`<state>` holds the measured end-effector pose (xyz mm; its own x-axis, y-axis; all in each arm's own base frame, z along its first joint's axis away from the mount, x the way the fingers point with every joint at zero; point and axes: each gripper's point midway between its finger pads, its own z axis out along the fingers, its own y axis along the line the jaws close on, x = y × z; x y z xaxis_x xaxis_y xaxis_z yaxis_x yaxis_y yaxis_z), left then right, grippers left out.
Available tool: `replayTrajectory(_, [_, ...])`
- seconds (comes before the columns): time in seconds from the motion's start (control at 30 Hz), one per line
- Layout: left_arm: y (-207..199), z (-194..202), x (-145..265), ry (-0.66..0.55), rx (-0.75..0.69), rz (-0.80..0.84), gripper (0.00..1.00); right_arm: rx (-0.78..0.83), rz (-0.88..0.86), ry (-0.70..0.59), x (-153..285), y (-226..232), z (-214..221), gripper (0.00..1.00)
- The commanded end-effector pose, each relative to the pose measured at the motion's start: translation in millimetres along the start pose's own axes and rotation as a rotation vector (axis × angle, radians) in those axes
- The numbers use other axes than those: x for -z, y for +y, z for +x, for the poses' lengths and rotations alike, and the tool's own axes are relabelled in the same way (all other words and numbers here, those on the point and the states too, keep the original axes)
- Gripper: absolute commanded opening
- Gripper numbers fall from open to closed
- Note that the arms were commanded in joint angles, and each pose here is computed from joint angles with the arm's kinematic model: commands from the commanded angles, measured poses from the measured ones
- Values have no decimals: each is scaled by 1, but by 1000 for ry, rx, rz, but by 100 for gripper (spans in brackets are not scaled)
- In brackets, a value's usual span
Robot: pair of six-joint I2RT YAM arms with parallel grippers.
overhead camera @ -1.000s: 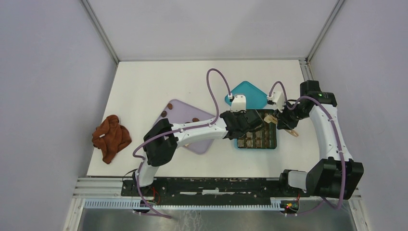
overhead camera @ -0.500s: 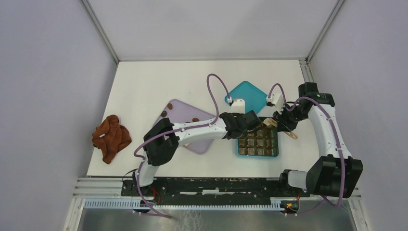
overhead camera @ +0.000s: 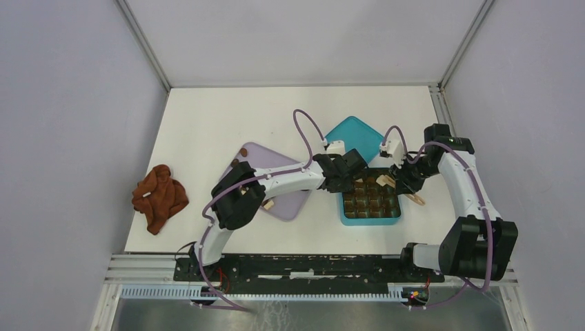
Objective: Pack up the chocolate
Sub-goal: Adjust the packing box at the center of the board, then place the fake chocolate in the packing box.
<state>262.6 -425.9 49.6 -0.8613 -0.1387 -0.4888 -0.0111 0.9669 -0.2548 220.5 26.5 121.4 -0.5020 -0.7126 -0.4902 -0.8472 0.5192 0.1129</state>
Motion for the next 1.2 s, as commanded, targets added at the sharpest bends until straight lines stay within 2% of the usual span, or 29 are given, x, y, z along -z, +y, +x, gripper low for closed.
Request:
replayTrajectory(0.0, [-31,-17,12,-24,71,107,31,-2,8,-2,-4,-3,1,18])
replayTrajectory(0.07, [-31,-23,22,-44,66,114,36,7,7,4,-6,-3,2,18])
replayTrajectory(0.33, [3,-55,84,-171,49,116,42,53,26,48,-13,-4,-6,18])
replayTrajectory(0.5, [30,-56,111,-193,-57,106,43,90,39,99,-21,-5,-14,18])
replayTrajectory(0.63, [60,-62,132,-260,-113,89,46,128,66,150,-28,-5,-20,18])
replayTrajectory(0.83, [80,-90,178,-429,-59,159,64,155,103,233,-39,-9,-22,18])
replayTrajectory(1.0, [102,-101,198,-508,-8,147,65,183,115,277,-47,-9,-26,19])
replayTrajectory(1.17, [117,-98,201,-522,29,133,65,191,122,303,-53,-10,-28,21])
